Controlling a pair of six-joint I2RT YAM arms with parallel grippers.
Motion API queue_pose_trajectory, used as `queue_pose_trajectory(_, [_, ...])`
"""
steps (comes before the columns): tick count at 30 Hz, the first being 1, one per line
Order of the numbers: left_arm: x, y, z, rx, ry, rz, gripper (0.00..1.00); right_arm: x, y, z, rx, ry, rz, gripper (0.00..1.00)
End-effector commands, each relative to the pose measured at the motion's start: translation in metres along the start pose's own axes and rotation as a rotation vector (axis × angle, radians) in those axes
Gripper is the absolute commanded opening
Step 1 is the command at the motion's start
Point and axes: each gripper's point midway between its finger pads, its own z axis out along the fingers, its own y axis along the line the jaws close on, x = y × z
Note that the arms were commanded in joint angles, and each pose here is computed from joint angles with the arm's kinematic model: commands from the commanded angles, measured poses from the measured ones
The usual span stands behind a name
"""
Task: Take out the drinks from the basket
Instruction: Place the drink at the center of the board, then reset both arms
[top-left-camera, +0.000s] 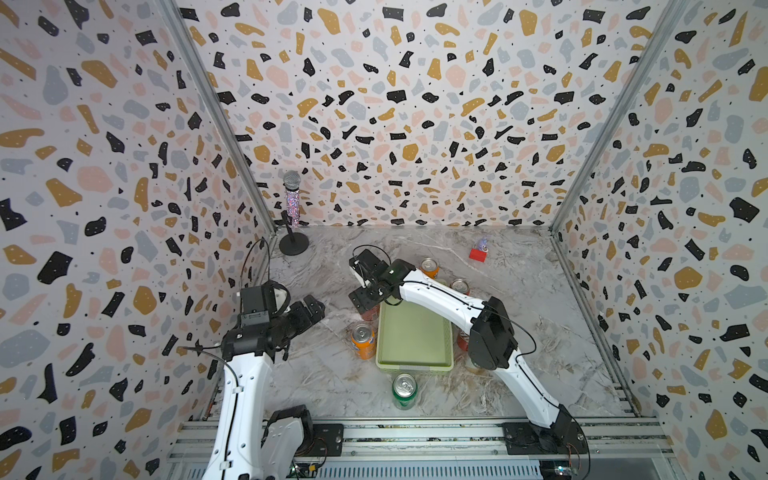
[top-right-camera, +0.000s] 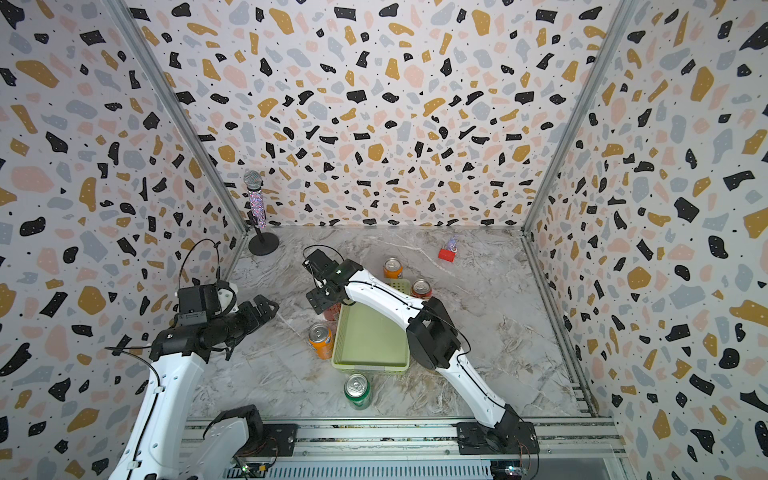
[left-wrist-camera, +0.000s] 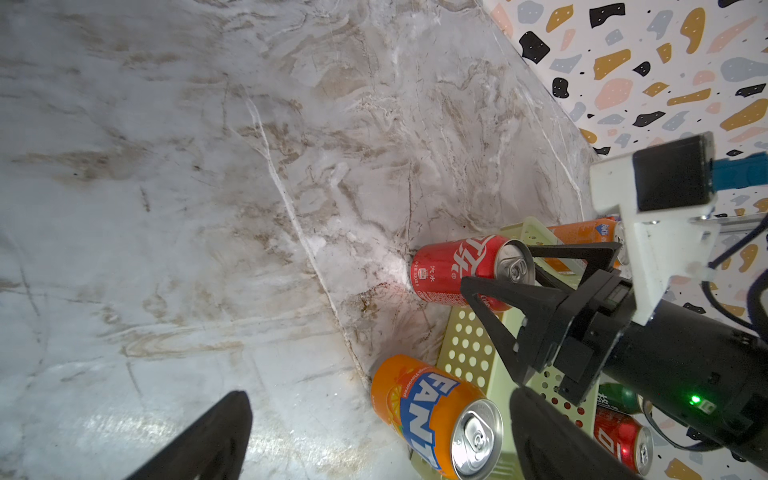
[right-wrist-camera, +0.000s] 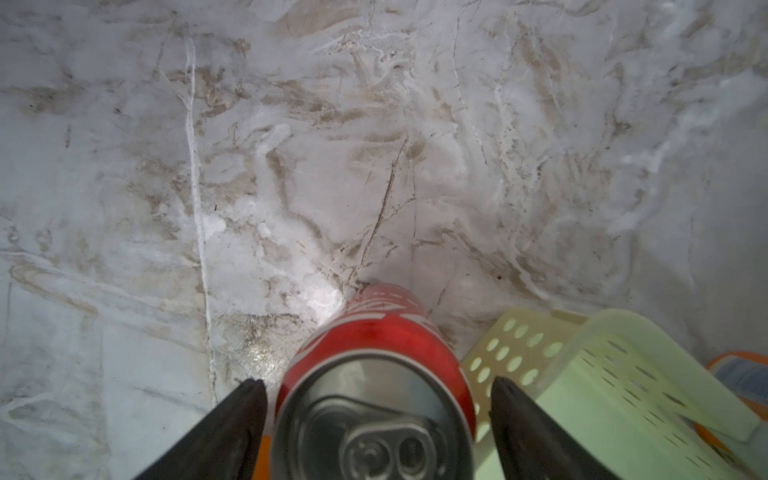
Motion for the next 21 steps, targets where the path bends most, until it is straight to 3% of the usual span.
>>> queue_pose_trajectory(1, [-0.004,0.000,-0.001,0.004,-0.029,0.001,1.00,-0.039,0.000,-0.068,0.004,-0.139,-0.006,0.93])
queue_pose_trajectory(4, [-0.005,0.001,-0.001,0.001,-0.032,0.001,1.00,-0.040,0.003,-0.085,-0.020,-0.151,-0.010,1.00])
queue_pose_trajectory(11, [-0.008,0.008,-0.001,-0.034,-0.060,-0.015,1.00,-0.033,-0.010,-0.153,-0.004,-0.263,0.005,1.00])
queue_pose_trajectory(21, [-0.017,0.023,-0.018,-0.108,-0.214,-0.030,1.00,0.025,-0.066,-0.232,0.079,-0.377,0.036,1.00])
